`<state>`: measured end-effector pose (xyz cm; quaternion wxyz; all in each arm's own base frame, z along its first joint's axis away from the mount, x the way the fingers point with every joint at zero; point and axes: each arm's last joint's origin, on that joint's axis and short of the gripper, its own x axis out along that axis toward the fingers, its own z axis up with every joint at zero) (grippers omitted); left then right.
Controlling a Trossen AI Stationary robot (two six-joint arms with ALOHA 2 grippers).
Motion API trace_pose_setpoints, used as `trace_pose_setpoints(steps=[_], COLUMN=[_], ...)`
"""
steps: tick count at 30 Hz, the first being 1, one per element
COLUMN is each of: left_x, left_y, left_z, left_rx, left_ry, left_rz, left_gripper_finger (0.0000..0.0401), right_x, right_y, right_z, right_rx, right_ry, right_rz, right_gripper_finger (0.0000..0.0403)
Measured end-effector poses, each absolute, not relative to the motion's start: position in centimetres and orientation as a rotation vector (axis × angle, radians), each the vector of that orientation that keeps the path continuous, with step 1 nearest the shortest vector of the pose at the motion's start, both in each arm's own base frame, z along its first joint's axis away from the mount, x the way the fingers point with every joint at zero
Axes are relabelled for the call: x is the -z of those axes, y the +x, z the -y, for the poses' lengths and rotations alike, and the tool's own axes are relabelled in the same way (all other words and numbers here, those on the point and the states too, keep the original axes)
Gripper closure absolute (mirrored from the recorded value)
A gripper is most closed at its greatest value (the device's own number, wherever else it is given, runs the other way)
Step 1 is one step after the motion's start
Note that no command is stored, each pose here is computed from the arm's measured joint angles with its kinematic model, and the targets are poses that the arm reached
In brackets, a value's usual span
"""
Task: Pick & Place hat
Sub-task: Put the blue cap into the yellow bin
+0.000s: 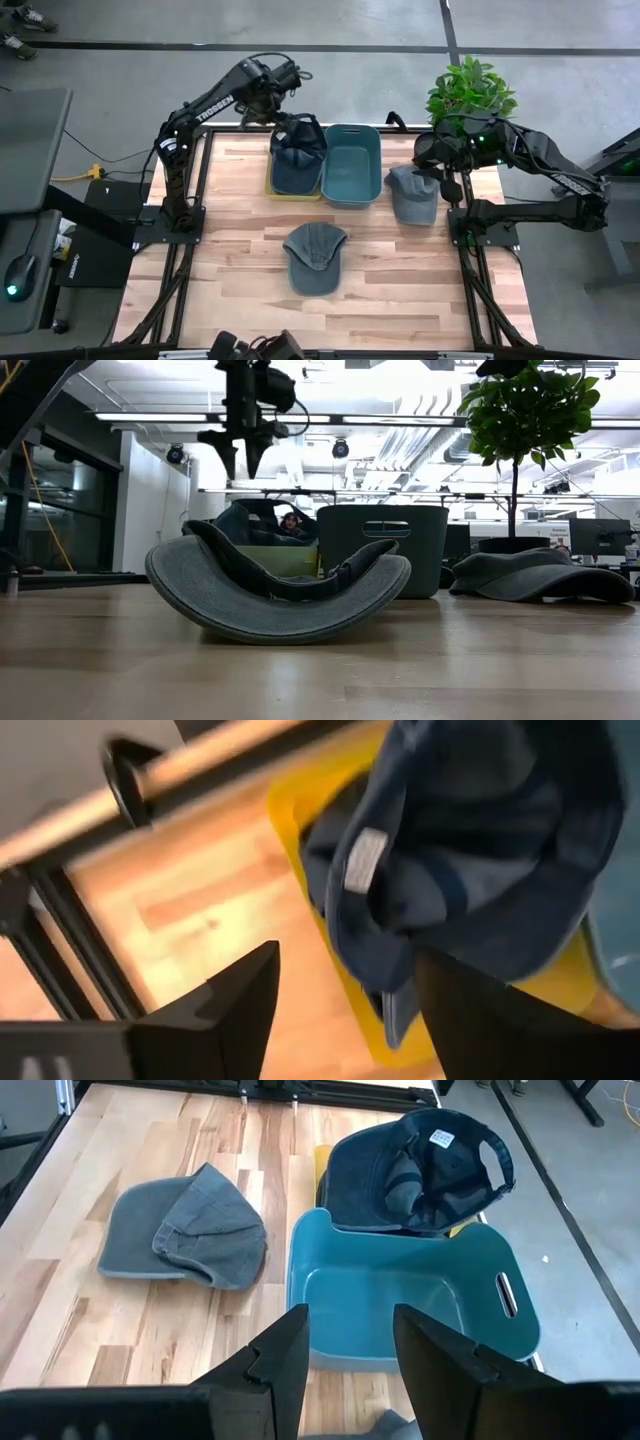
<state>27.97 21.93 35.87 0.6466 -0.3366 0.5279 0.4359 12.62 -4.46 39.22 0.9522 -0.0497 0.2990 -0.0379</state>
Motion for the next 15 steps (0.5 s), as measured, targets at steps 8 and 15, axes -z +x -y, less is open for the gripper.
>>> trace_pose_setpoints(steps=[8,15], left_x=[-36.6,-36.6], left_y=[29.0,30.5], left_z=[-22.7,-24.8], left_rx=[-0.977,-0.983], left_ry=[-0.737,-0.686], left_rz=[-1.041,-0.854], left_gripper_finger=[0.0337,0.0394], right_x=[-39.2,-39.4], right_y=[12.6,12.7], right_z=[4.5,4.8], right_rx=[0.083,0.182], right_ry=[-0.108,-0.108], right_rz=[-0.608,-0.605], right_gripper_finger=[0.0261,0.0261])
